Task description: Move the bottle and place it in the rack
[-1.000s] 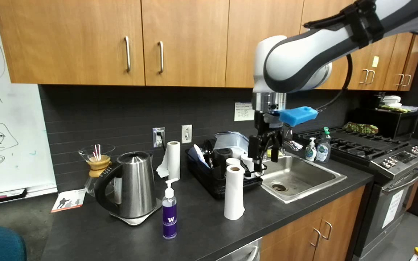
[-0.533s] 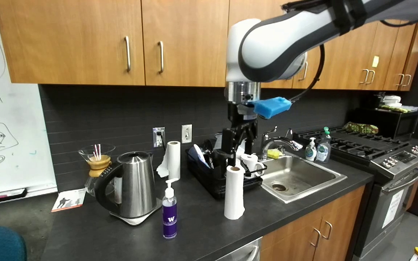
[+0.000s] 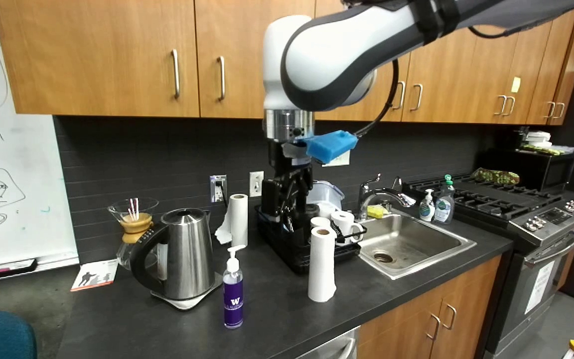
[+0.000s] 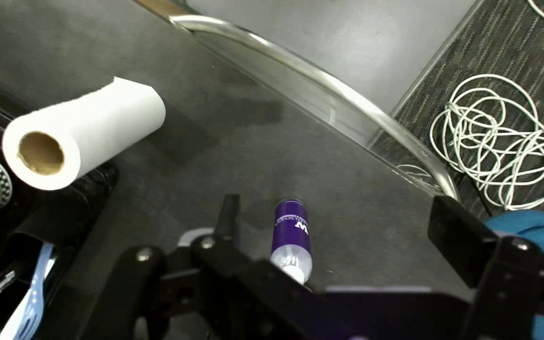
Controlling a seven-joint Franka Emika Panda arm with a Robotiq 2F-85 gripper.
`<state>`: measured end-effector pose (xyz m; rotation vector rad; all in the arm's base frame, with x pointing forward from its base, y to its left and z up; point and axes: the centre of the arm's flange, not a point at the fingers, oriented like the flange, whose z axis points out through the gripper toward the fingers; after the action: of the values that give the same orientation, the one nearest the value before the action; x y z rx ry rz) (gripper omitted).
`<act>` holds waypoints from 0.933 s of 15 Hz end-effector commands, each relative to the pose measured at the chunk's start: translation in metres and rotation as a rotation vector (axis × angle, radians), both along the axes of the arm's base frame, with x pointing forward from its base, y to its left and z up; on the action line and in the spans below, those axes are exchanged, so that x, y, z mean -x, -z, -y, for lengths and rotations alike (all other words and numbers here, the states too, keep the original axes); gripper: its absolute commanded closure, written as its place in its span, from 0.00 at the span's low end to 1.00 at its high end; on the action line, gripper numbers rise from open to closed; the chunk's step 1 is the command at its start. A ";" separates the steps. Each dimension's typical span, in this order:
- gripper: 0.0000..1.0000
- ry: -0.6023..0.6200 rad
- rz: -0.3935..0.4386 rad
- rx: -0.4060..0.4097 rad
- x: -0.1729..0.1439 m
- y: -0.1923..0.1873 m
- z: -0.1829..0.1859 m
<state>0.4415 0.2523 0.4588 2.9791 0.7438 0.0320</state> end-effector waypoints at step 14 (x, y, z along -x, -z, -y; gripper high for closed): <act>0.00 -0.294 0.014 0.141 -0.147 0.006 -0.016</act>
<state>0.5591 0.2613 0.4511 2.7626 1.0209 0.0548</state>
